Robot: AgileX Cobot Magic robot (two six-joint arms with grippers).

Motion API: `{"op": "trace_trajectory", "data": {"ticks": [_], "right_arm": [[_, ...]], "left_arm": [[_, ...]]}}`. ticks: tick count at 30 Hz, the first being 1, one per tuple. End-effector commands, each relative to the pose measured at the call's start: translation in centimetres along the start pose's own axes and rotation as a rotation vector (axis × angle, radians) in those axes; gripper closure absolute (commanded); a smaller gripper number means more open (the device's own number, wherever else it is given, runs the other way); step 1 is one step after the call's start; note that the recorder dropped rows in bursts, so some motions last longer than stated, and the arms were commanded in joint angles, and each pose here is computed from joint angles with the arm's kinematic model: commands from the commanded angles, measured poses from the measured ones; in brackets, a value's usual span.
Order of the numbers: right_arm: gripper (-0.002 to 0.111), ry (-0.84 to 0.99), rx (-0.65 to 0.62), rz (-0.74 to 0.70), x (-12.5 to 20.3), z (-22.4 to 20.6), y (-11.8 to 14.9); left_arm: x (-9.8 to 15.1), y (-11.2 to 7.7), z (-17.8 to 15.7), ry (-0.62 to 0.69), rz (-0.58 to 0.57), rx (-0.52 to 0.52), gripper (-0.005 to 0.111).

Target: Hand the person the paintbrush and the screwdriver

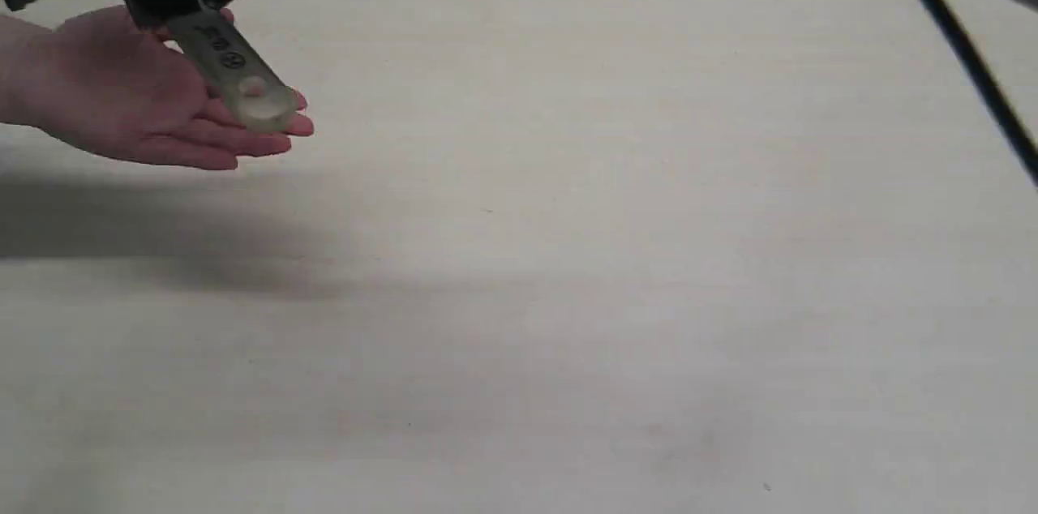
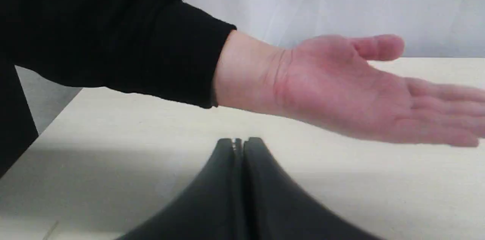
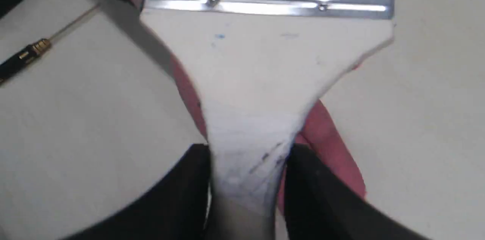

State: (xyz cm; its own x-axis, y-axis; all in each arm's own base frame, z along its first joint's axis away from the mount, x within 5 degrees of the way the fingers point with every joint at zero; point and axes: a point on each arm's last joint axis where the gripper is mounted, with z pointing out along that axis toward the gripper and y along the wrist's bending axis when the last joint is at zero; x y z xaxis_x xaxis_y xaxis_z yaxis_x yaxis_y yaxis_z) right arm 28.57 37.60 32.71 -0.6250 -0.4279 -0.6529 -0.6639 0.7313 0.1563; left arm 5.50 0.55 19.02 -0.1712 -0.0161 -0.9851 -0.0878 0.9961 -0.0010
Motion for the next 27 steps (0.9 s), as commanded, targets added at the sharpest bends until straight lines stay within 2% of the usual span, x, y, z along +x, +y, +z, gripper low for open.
{"op": "trace_trajectory", "data": {"ticks": [1,5,12,19,24,26,27], "right_arm": [[0.104,-0.022,0.014,-0.032,-0.6,2.2,-0.4],[0.1,0.023,0.08,-0.08,0.2,5.7,-1.3],[0.065,0.101,0.115,-0.09,1.6,8.2,-2.0],[0.065,0.099,0.17,-0.12,0.5,5.0,-2.3],[0.065,0.098,0.297,-0.151,-0.8,-1.7,-3.1],[0.07,0.075,0.306,-0.143,-1.2,-4.4,-3.1],[0.077,0.049,0.304,-0.136,-1.5,-6.3,-3.0]], "left_arm": [[0.0,0.0,0.0,-0.011,-0.006,0.007,0.107],[0.0,0.0,0.0,-0.011,-0.006,0.007,0.107],[0.0,0.0,0.0,-0.011,-0.006,0.007,0.107],[0.0,0.0,0.0,-0.011,0.001,0.006,0.107],[0.0,0.0,0.0,-0.011,0.001,0.006,0.107],[0.0,0.0,0.0,-0.011,0.001,0.006,0.107],[0.0,0.0,0.0,-0.011,0.001,0.006,0.107]]}}
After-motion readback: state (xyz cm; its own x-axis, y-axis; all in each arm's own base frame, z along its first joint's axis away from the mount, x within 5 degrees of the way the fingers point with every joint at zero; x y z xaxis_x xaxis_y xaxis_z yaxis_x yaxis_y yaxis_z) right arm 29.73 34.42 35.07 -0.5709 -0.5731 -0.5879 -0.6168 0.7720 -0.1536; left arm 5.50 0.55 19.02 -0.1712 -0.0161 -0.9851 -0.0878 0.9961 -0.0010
